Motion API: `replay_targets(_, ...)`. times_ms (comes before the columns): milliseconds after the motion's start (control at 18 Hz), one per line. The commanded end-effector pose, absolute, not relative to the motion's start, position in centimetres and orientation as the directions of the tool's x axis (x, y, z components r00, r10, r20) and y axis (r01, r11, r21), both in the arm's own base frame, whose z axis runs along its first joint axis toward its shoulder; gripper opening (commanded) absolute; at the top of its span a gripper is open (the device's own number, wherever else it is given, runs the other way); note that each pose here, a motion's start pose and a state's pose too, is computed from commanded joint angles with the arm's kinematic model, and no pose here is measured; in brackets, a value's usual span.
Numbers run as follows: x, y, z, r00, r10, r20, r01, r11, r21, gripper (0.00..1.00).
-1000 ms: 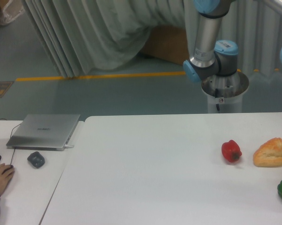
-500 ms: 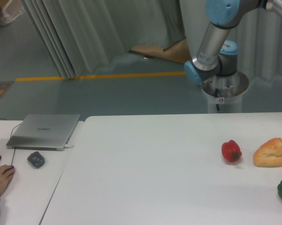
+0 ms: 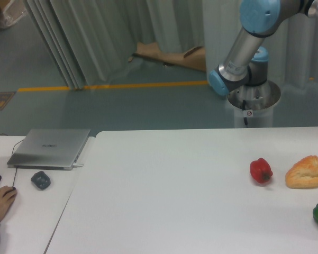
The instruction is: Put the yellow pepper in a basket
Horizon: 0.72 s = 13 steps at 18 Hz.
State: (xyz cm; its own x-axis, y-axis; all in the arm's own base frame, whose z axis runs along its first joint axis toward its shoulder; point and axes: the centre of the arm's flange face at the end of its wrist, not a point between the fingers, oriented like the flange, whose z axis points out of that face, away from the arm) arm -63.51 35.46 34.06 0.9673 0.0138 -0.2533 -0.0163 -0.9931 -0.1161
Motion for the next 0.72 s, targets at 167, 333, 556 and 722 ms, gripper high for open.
replay_targets(167, -63.2, 35.6, 34.8, 0.965, 0.015, -0.261, -0.017, -0.993, -0.120, 1.00)
replay_targets(333, -61.5, 36.3, 37.5, 0.957, -0.006, -0.290, -0.045, -0.991, -0.126, 1.00)
replay_targets(556, -59.9, 36.7, 38.9, 0.951, -0.023, -0.307, -0.058, -0.993, -0.102, 1.00)
replay_targets(722, -59.3, 36.7, 40.2, 0.945, -0.030, -0.324, -0.067, -0.993, -0.101, 1.00)
